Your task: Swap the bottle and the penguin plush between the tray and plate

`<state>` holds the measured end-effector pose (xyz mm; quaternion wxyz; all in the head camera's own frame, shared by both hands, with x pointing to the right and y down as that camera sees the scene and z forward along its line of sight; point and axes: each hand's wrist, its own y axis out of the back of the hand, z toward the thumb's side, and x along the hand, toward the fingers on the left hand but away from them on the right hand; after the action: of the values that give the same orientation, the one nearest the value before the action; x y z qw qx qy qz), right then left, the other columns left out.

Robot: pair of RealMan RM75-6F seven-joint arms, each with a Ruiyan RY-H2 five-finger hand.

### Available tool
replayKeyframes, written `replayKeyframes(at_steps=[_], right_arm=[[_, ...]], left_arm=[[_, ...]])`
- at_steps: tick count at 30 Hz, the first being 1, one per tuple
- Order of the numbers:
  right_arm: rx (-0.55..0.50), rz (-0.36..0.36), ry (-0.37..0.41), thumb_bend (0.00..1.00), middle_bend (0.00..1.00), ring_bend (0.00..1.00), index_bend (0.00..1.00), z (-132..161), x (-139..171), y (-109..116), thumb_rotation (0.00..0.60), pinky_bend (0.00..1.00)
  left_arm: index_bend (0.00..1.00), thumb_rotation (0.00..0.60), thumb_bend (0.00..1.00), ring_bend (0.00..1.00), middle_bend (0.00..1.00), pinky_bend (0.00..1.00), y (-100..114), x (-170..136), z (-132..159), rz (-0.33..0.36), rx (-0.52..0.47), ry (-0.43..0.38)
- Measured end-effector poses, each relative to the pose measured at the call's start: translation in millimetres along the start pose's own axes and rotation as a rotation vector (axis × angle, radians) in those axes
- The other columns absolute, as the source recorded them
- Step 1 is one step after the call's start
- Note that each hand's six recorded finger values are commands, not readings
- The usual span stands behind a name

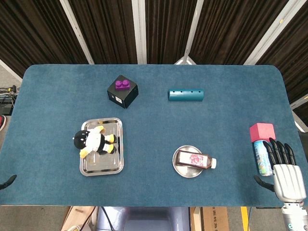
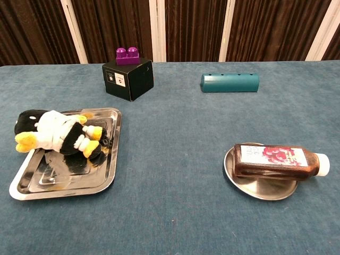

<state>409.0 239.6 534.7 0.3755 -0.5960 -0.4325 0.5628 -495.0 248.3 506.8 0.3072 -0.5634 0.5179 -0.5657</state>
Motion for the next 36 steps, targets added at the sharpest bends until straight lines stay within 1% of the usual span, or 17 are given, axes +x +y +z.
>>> replayKeyframes(at_steps=[5, 14, 19, 23, 26, 29, 36], right_arm=[[-0.004, 0.008, -0.005, 0.07, 0.04, 0.00, 0.07, -0.4, -0.8, -1.1, 0.600, 0.00], [-0.022, 0.022, 0.014, 0.07, 0.05, 0.00, 0.07, 3.4, 1.2, -1.8, 0.600, 0.00], [-0.025, 0.057, 0.021, 0.07, 0.05, 0.00, 0.07, 6.7, 3.7, -6.8, 0.600, 0.00], [-0.034, 0.061, 0.030, 0.07, 0.05, 0.00, 0.07, 12.5, 2.8, -8.1, 0.600, 0.00], [-0.038, 0.077, 0.043, 0.07, 0.04, 0.00, 0.07, 20.5, 1.0, -11.6, 0.600, 0.00], [-0.049, 0.106, 0.073, 0.07, 0.04, 0.00, 0.07, 35.2, -4.0, -15.8, 0.600, 0.00], [-0.049, 0.187, 0.140, 0.07, 0.05, 0.00, 0.07, 80.6, -20.7, -21.1, 0.600, 0.00]], left_arm=[[0.13, 0.600, 0.23, 0.00, 0.02, 0.13, 0.3, -3.1, 4.2, 0.005, -0.001, -0.017], [0.13, 0.600, 0.23, 0.00, 0.02, 0.13, -0.6, -5.7, 6.3, 0.012, 0.002, -0.027], [0.13, 0.600, 0.23, 0.00, 0.02, 0.13, 0.9, -6.4, 5.0, 0.017, -0.002, -0.017], [0.13, 0.600, 0.23, 0.00, 0.02, 0.13, -0.1, -8.4, 6.4, 0.016, -0.002, -0.021], [0.13, 0.600, 0.23, 0.00, 0.02, 0.13, -1.1, -7.3, 6.4, 0.013, -0.003, -0.016], [0.13, 0.600, 0.23, 0.00, 0.02, 0.13, -2.3, -5.7, 6.2, 0.010, 0.004, -0.011], [0.13, 0.600, 0.23, 0.00, 0.02, 0.13, -2.8, -4.2, 5.6, 0.011, 0.003, -0.002]])
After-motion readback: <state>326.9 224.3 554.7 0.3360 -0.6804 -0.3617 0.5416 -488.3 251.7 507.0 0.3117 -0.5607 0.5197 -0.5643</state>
